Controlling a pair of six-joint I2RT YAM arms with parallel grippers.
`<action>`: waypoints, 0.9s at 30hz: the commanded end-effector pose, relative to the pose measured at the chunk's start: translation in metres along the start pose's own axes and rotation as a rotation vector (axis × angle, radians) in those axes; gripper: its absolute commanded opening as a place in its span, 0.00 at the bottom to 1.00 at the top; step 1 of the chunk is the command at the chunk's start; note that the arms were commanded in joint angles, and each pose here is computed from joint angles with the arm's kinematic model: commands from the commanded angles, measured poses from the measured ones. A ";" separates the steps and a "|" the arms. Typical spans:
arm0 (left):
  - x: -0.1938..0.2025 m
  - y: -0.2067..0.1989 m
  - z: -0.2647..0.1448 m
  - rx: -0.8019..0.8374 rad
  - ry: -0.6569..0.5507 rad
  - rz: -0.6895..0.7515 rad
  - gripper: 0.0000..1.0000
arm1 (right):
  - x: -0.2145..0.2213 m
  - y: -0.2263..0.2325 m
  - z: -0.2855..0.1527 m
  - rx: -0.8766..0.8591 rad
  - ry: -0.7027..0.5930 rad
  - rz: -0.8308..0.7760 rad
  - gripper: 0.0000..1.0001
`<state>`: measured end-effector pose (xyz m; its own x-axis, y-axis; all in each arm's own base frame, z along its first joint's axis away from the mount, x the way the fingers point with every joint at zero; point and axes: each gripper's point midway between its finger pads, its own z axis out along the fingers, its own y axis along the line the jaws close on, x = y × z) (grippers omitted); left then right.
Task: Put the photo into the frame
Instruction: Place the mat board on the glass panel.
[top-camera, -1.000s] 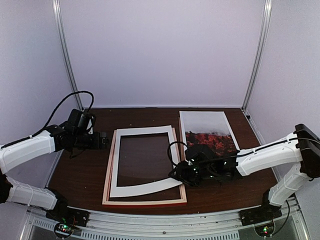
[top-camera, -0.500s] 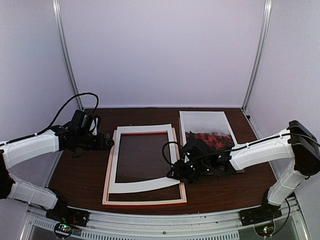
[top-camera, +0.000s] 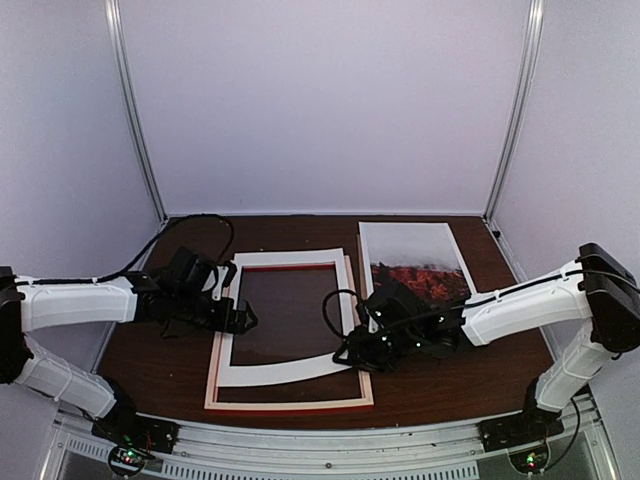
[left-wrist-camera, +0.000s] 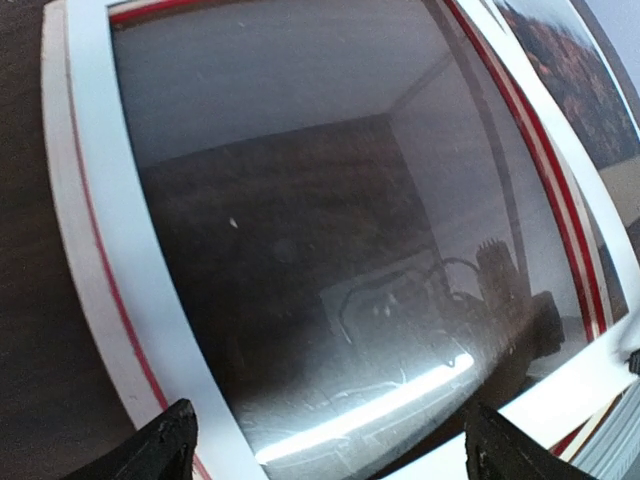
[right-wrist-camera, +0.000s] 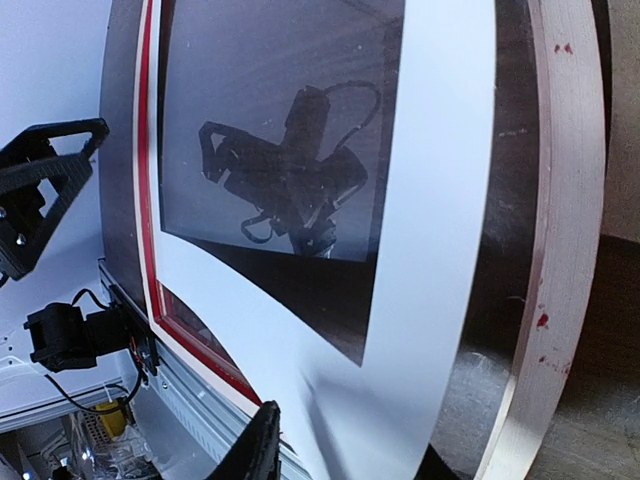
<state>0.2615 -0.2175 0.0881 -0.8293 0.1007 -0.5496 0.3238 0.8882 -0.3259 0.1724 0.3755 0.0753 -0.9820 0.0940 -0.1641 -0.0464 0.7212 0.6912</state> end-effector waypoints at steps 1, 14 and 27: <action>0.015 -0.033 0.001 0.116 -0.009 0.043 0.93 | 0.004 -0.001 -0.007 -0.013 -0.015 0.011 0.35; 0.051 -0.135 0.012 0.489 0.052 0.314 0.91 | 0.004 0.002 -0.004 -0.044 -0.011 0.009 0.35; 0.067 -0.176 0.027 0.712 0.117 0.517 0.98 | 0.003 0.004 -0.009 -0.054 -0.027 0.006 0.34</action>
<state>0.1675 -0.3598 0.0738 -0.6341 0.4727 -0.6119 0.7732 0.3756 -0.5110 0.1677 0.3724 0.0734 -0.9814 0.1040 -0.1611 -0.0419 0.7036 0.7094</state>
